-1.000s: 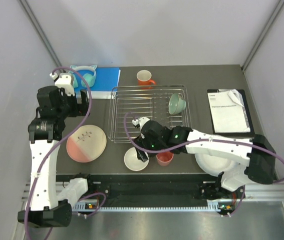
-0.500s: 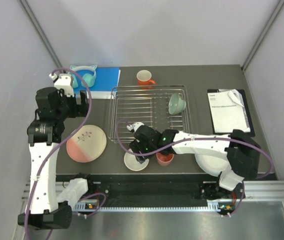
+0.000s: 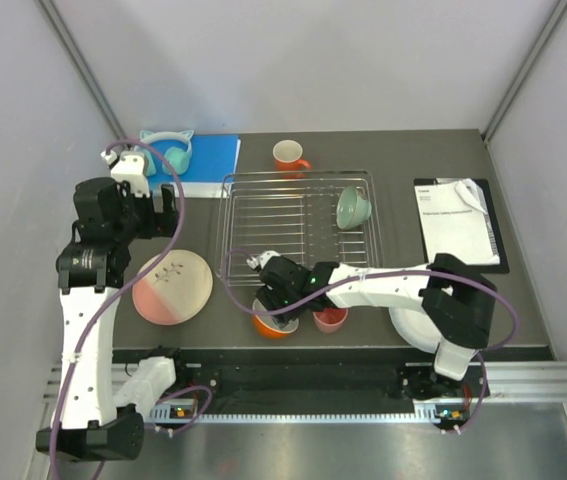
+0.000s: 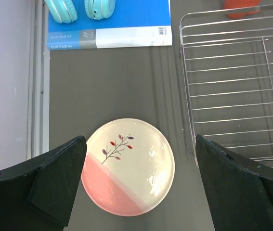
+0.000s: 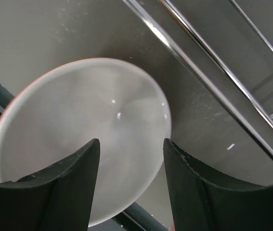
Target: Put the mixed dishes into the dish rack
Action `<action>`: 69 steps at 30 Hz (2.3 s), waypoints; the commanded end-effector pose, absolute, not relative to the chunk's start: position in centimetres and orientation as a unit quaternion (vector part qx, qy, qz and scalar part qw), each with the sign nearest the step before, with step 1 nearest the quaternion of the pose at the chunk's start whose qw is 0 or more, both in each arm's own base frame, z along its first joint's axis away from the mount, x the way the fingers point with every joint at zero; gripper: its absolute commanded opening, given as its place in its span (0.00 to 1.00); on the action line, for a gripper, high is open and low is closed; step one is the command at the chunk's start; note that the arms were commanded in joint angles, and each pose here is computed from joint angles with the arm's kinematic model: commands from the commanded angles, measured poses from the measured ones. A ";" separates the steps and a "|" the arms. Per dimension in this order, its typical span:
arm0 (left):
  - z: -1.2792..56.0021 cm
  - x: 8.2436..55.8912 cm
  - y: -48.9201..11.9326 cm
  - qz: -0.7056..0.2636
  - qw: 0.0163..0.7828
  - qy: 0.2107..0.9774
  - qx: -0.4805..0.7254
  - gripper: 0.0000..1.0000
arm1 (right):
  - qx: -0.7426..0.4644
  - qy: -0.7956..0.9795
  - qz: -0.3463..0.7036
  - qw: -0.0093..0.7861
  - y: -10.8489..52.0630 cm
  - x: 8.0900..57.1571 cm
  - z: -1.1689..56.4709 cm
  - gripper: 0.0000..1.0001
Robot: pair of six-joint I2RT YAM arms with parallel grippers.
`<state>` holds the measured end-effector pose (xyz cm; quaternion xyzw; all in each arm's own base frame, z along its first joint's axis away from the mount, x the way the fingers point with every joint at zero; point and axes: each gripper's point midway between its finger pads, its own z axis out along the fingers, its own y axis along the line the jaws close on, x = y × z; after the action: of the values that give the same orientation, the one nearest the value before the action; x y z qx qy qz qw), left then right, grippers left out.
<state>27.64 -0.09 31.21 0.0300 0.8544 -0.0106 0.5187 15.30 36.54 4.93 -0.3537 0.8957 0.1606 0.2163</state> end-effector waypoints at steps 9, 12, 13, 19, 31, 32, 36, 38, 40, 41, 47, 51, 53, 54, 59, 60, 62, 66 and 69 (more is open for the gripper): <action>31.8 28.1 0.0 -0.005 0.541 0.840 0.037 0.99 | -0.371 0.872 0.175 0.269 38.9 15.9 10.6 0.57; 31.8 28.3 -0.1 -0.007 0.542 0.840 0.037 0.99 | -0.378 0.869 0.169 0.269 39.2 15.5 10.9 0.57; 31.7 28.3 -0.2 -0.009 0.541 0.840 0.036 0.99 | -0.380 0.869 0.165 0.268 39.3 15.3 10.8 0.57; 31.8 28.3 0.0 -0.004 0.543 0.839 0.037 0.99 | -0.405 0.866 0.146 0.253 39.7 13.7 9.3 0.57; 31.8 27.9 0.0 -0.002 0.545 0.837 0.039 0.99 | -0.449 0.849 0.082 0.268 41.7 11.2 8.5 0.58; 31.7 27.8 0.1 0.000 0.546 0.837 0.039 0.99 | -0.446 0.848 0.078 0.275 41.5 11.5 8.9 0.58; 31.5 27.7 0.0 -0.002 0.545 0.838 0.040 0.99 | -0.435 0.844 0.056 0.307 40.5 12.7 10.9 0.59; 31.4 27.6 -0.1 -0.005 0.545 0.838 0.040 0.99 | -0.426 0.843 0.054 0.324 40.1 13.2 12.2 0.61; 31.2 27.7 -0.2 -0.007 0.543 0.839 0.040 0.99 | -0.416 0.845 0.053 0.332 39.7 13.4 12.7 0.63; 31.2 27.7 -0.2 -0.008 0.543 0.839 0.040 0.99 | -0.412 0.846 0.056 0.335 39.5 13.5 12.9 0.63; 30.9 27.7 -0.1 -0.007 0.540 0.841 0.041 0.99 | -0.396 0.856 0.050 0.329 38.4 13.9 11.5 0.63; 31.1 27.7 0.0 -0.003 0.542 0.840 0.041 0.99 | -0.386 0.868 0.052 0.309 37.7 14.6 9.4 0.63; 31.1 27.8 0.0 -0.001 0.541 0.840 0.042 0.99 | -0.379 0.875 0.068 0.294 37.8 14.6 8.7 0.63; 31.2 27.7 0.0 -0.001 0.541 0.840 0.043 0.99 | -0.377 0.881 0.077 0.277 37.5 14.6 7.9 0.62; 30.9 27.8 0.1 0.000 0.538 0.842 0.044 0.99 | -0.354 0.893 0.138 0.243 37.7 14.6 7.5 0.62; 30.9 27.8 0.1 0.000 0.539 0.841 0.043 0.99 | -0.351 0.894 0.154 0.232 37.9 14.5 7.5 0.62; 31.0 27.9 0.0 -0.001 0.540 0.840 0.044 0.99 | -0.348 0.892 0.179 0.224 38.6 14.2 7.6 0.62; 31.2 28.0 0.1 0.001 0.542 0.840 0.044 0.99 | -0.351 0.888 0.227 0.191 39.9 13.1 7.3 0.61; 31.5 28.0 0.2 0.007 0.545 0.837 0.049 0.99 | -0.356 0.890 0.229 0.173 40.3 12.7 6.3 0.59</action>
<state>27.18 -0.03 29.74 0.0396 0.8578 -0.0056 0.5124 13.72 37.75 5.17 -0.3546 0.9018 0.1624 0.1864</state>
